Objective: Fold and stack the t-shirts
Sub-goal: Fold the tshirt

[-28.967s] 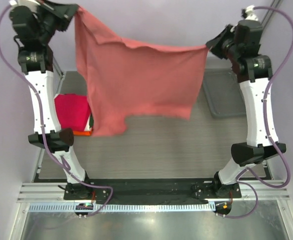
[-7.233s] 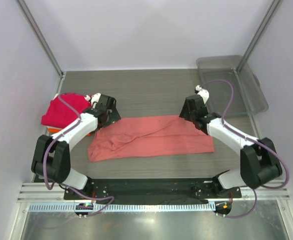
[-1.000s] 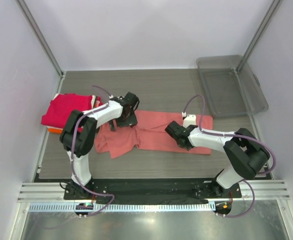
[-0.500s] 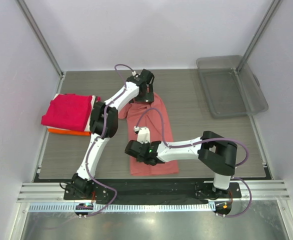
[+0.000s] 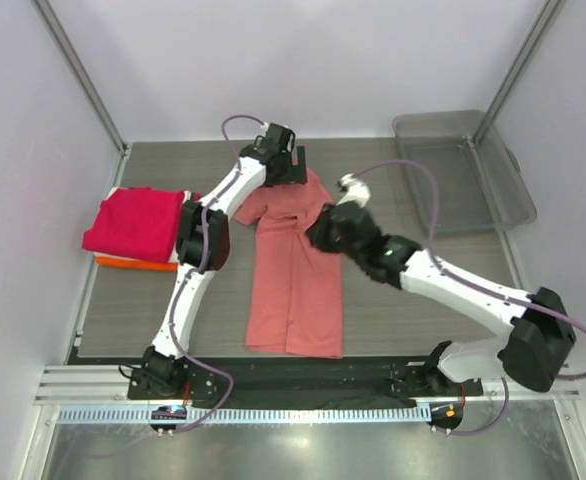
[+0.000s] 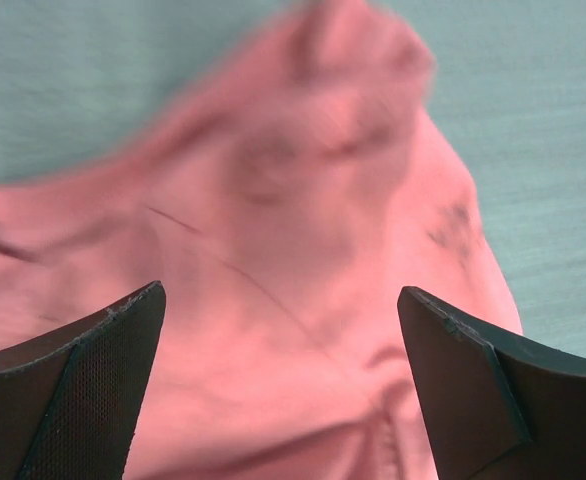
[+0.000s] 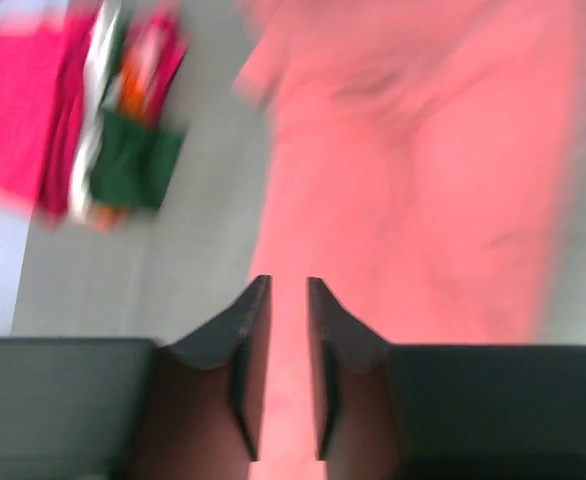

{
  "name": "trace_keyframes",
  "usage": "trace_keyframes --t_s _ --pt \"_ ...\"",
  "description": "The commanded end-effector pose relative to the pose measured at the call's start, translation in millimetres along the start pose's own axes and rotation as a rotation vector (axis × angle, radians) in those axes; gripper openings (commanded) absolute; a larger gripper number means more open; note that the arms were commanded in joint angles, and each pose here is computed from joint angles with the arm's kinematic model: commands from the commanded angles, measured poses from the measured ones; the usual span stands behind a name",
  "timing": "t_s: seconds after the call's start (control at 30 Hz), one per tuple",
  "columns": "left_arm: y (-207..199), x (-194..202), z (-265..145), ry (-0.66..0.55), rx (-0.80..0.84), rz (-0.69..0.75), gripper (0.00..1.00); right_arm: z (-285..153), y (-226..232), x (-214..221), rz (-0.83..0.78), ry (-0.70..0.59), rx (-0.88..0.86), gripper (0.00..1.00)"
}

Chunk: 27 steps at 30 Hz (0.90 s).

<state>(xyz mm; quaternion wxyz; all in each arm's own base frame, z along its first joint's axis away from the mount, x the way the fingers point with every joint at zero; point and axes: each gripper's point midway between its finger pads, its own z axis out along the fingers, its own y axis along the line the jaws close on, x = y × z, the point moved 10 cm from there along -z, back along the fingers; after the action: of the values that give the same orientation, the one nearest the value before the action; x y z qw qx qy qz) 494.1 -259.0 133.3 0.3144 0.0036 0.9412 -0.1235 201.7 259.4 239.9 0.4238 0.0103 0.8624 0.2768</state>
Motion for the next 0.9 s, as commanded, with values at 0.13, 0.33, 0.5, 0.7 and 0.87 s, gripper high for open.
trace_keyframes --t_s 0.13,0.33,0.5,0.7,0.87 --pt "-0.7 -55.6 -107.3 -0.223 0.153 -0.071 1.0 23.8 -66.6 -60.1 -0.102 -0.042 0.088 0.36" --pt "20.0 -15.9 -133.5 -0.163 0.073 -0.136 1.0 88.5 -119.1 -98.6 0.068 0.068 -0.01 0.56" --pt "37.3 0.4 -127.9 -0.132 0.013 -0.151 0.98 157.5 -157.6 -112.5 0.099 0.132 0.021 0.68" --pt "64.3 1.3 -107.9 -0.094 -0.047 -0.179 0.95 212.3 -174.9 -120.5 0.095 0.153 -0.015 0.68" --pt "81.4 1.5 -87.8 -0.076 -0.089 -0.2 0.96 243.4 -184.5 -122.1 0.083 0.166 -0.074 0.69"
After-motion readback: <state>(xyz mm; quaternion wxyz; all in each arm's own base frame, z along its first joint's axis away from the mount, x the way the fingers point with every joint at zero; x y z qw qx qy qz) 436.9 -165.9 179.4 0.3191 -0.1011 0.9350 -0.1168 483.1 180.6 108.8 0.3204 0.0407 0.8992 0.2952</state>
